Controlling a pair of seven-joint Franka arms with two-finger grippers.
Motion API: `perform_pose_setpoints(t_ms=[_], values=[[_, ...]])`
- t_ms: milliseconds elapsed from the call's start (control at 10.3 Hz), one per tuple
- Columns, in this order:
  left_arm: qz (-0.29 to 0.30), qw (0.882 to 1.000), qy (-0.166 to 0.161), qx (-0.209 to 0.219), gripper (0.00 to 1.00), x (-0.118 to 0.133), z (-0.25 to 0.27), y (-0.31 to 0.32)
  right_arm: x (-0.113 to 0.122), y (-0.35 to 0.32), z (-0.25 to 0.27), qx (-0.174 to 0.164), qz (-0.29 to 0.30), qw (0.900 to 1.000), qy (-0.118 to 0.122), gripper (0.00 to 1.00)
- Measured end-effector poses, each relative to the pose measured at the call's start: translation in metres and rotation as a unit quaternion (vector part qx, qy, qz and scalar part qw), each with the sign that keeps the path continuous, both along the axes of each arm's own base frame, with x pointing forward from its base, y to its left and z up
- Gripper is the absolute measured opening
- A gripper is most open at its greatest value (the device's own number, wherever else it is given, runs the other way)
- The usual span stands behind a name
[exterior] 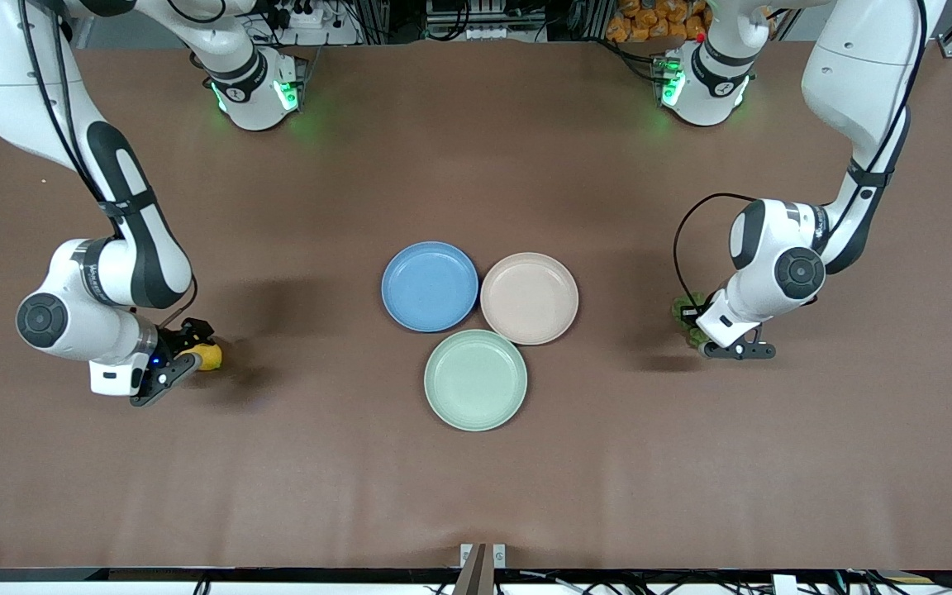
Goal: Place lemon and lettuce in plates
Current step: 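Carry the lettuce onto the beige plate while the right gripper grasps the lemon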
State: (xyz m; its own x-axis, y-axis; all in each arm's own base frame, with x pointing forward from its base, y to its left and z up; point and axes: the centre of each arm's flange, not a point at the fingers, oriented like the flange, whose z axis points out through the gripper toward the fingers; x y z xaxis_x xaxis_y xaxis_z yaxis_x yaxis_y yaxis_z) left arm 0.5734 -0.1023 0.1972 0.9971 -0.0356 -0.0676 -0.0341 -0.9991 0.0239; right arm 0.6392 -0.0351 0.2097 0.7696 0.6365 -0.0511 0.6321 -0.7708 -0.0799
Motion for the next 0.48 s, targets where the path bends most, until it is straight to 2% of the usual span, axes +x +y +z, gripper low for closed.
perform_pose_setpoints(t_ms=[290, 484], values=[[0.033, 0.999, 0.026, 0.014, 0.04, 0.004, 0.055, -0.038, -0.008, 0.004, -0.014, 0.010, -0.009, 1.000, -0.004, 1.00], [0.063, 0.997, 0.031, 0.026, 0.04, -0.003, 0.088, -0.086, -0.013, 0.007, -0.022, 0.010, -0.007, 1.000, -0.010, 1.00]])
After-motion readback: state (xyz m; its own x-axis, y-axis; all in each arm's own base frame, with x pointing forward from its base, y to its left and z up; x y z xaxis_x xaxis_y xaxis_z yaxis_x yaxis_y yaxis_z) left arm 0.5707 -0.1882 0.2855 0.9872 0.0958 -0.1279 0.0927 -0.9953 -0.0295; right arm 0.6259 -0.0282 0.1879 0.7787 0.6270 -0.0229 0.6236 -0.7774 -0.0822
